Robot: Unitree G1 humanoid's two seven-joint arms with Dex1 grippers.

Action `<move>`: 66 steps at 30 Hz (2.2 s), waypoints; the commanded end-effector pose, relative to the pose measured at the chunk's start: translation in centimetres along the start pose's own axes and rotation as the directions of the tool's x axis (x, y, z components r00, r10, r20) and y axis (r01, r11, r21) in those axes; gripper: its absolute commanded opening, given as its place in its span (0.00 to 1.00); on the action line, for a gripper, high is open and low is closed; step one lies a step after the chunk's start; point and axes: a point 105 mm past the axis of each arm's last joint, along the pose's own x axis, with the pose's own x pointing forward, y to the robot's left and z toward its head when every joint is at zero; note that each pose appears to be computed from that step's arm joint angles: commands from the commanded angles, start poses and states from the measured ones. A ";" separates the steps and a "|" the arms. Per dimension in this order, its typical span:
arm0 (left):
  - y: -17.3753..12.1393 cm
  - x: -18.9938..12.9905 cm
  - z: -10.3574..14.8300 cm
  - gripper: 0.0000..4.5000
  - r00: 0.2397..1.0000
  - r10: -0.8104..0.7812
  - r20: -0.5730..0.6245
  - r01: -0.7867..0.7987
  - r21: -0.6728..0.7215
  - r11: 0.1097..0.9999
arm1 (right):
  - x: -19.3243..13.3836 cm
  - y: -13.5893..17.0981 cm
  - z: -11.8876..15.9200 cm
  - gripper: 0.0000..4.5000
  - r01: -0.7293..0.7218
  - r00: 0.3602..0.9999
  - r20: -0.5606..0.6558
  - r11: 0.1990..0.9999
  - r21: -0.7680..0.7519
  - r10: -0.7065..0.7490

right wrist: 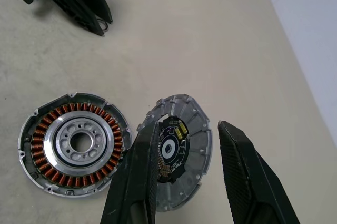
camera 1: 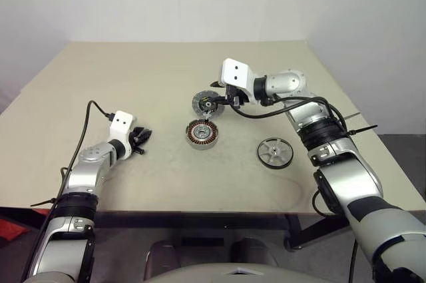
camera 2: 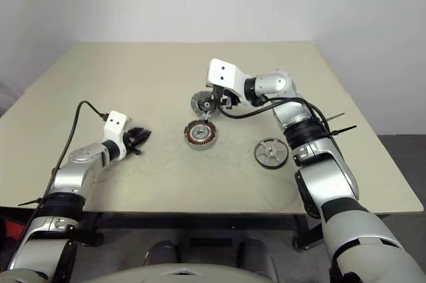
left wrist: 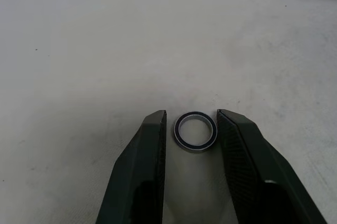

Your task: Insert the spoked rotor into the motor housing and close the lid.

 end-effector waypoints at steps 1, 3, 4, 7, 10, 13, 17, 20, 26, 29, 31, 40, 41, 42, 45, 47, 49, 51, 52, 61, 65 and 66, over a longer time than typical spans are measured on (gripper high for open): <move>0.6 -0.4 -0.4 0.35 0.999 0.014 -0.031 -0.014 0.014 1.000 | -0.2 -0.7 0.8 0.44 0.022 1.000 0.016 1.000 -0.021 -0.022; 0.4 -0.3 -0.1 0.35 1.000 0.003 -0.023 -0.003 0.008 1.000 | -0.3 -0.6 0.7 0.44 0.023 1.000 0.014 1.000 -0.020 -0.022; 0.4 -0.3 -0.1 0.35 1.000 0.000 -0.021 0.000 0.006 1.000 | -0.3 -0.6 0.7 0.44 0.022 1.000 0.012 1.000 -0.020 -0.021; 0.4 -0.3 -0.1 0.17 1.000 0.002 -0.024 -0.002 0.011 1.000 | -0.3 -0.5 0.6 0.44 0.018 1.000 0.008 1.000 -0.019 -0.018; 0.5 -0.4 -0.2 0.15 0.999 0.016 -0.034 -0.015 0.029 0.999 | -0.3 -0.5 0.4 0.44 0.017 1.000 0.004 1.000 -0.017 -0.017; 0.5 -0.4 -0.2 0.15 0.999 0.016 -0.033 -0.015 0.035 0.999 | -0.4 -0.5 0.2 0.44 0.017 1.000 -0.002 1.000 -0.015 -0.017; -0.2 -0.3 0.8 0.15 1.000 -0.021 0.005 0.020 0.037 0.999 | -0.3 -0.2 -0.1 0.44 0.005 1.000 -0.008 1.000 -0.007 -0.005; -2.3 -0.6 3.5 0.15 0.984 -0.137 0.114 0.139 -0.010 0.990 | -0.5 0.9 -1.0 0.44 -0.044 0.999 -0.031 0.999 -0.002 0.044; -3.8 -1.0 5.9 0.15 0.960 -0.222 0.172 0.229 -0.019 0.973 | -1.4 2.7 -3.7 0.44 -0.099 0.988 -0.117 0.995 0.012 0.100; -4.2 -1.0 6.4 0.15 0.953 -0.245 0.178 0.251 -0.012 0.968 | -2.1 3.0 -4.9 0.44 -0.103 0.981 -0.163 0.994 0.022 0.106; -4.9 -0.9 7.0 0.15 0.940 -0.285 0.186 0.294 -0.018 0.956 | -3.1 3.5 -6.4 0.44 -0.112 0.970 -0.214 0.993 0.031 0.116; -8.0 0.2 8.1 0.15 0.873 -0.468 0.137 0.469 0.025 0.883 | -5.8 5.6 -8.1 0.44 -0.178 0.948 -0.259 0.983 0.050 0.185; -8.2 0.4 8.3 0.15 0.868 -0.479 0.133 0.479 0.033 0.877 | -5.8 5.7 -8.1 0.44 -0.175 0.949 -0.257 0.983 0.052 0.183; -8.5 0.7 8.6 0.15 0.861 -0.491 0.131 0.490 0.041 0.871 | -5.8 5.7 -8.0 0.44 -0.171 0.951 -0.254 0.984 0.054 0.179; -9.3 1.4 9.1 0.15 0.840 -0.530 0.112 0.526 0.065 0.848 | -5.5 6.0 -7.7 0.44 -0.168 0.956 -0.236 0.984 0.057 0.176; -9.8 1.9 9.3 0.15 0.827 -0.553 0.102 0.548 0.078 0.833 | -5.5 6.1 -7.5 0.44 -0.166 0.958 -0.229 0.984 0.059 0.175; -10.4 2.5 9.6 0.15 0.811 -0.578 0.097 0.571 0.085 0.816 | -5.6 6.0 -7.4 0.44 -0.157 0.960 -0.227 0.986 0.059 0.166; -11.1 3.0 9.7 0.15 0.794 -0.601 0.089 0.595 0.084 0.799 | -5.7 5.8 -7.4 0.44 -0.143 0.961 -0.229 0.988 0.057 0.153; -11.4 3.3 9.8 0.15 0.787 -0.612 0.083 0.606 0.087 0.791 | -5.7 5.7 -7.3 0.44 -0.137 0.962 -0.230 0.989 0.056 0.147; -14.3 5.2 10.5 0.15 0.726 -0.686 0.046 0.678 0.120 0.725 | -5.5 5.5 -7.1 0.44 -0.102 0.968 -0.224 0.993 0.055 0.112; -14.6 5.2 10.3 0.15 0.714 -0.700 0.026 0.692 0.132 0.710 | -5.6 5.2 -7.0 0.44 -0.081 0.970 -0.224 0.995 0.052 0.090; -14.6 5.2 10.2 0.15 0.714 -0.700 0.020 0.692 0.133 0.710 | -5.6 5.2 -6.9 0.44 -0.078 0.971 -0.224 0.996 0.052 0.088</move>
